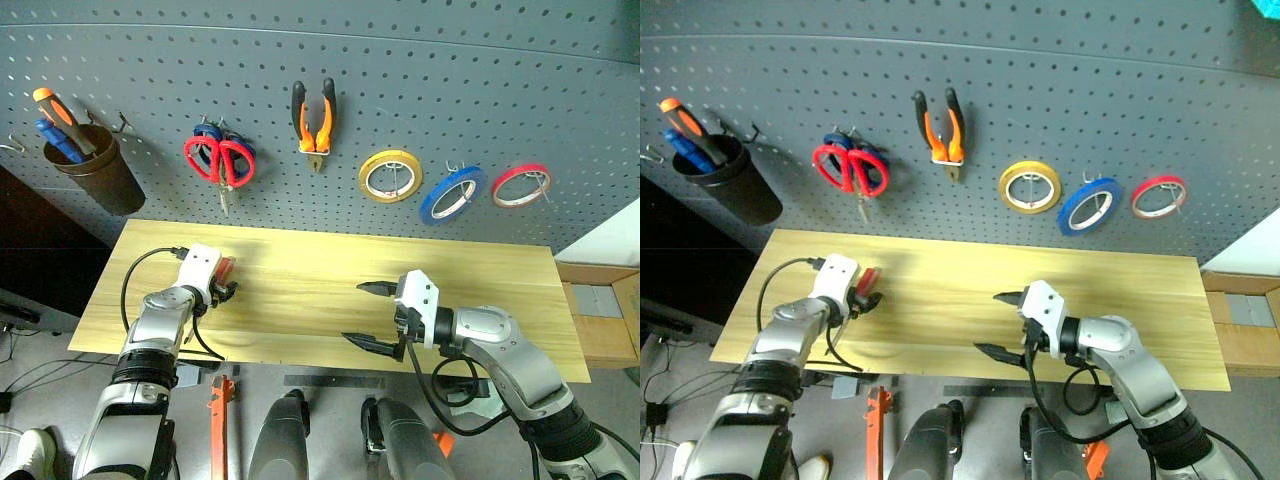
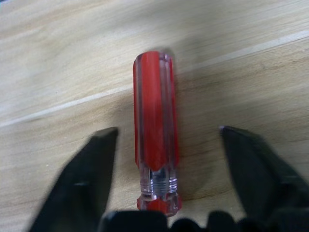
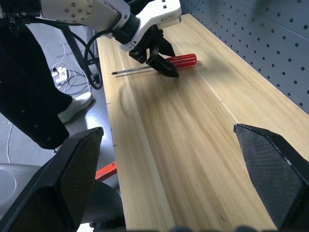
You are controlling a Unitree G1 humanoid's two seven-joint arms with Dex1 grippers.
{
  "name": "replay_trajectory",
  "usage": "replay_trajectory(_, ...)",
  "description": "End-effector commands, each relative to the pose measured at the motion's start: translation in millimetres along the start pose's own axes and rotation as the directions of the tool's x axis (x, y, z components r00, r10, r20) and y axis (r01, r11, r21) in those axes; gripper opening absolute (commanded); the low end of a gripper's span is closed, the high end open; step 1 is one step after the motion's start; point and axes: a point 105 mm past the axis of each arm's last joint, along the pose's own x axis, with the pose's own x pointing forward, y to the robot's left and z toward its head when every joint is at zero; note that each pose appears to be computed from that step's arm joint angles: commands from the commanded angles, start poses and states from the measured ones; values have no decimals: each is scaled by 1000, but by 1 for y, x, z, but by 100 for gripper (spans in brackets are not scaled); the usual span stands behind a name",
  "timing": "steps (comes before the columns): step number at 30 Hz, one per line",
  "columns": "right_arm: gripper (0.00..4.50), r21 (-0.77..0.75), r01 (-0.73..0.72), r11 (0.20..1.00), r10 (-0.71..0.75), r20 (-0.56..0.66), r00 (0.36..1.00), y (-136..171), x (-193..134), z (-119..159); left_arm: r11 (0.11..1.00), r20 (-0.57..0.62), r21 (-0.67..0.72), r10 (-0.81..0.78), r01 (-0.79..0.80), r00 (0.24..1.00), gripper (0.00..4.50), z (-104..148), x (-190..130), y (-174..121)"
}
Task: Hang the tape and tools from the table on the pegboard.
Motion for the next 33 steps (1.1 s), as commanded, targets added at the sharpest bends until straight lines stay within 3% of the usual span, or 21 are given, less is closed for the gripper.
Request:
replay_trajectory(1,450,-43,-8,999,11,56,998,0,0,18,1000,-9,-7,15,-15,1000,213,-2,-1,6)
replay_trajectory(5,450,-49,-9,999,12,72,997,-2,1,20,999,1,-14,38,-38,999,83,-1,-1,9)
replay_trajectory(15,450,-51,10,999,-4,128,992,-11,2,30,994,70,-9,112,-112,991,83,16,0,21)
replay_trajectory(23,450,17,96,995,-97,239,966,-18,3,48,990,154,-23,141,-139,978,83,26,-15,11)
replay_trajectory(33,450,47,138,989,-146,366,919,-23,-7,73,941,295,-45,333,-335,896,83,49,-62,13)
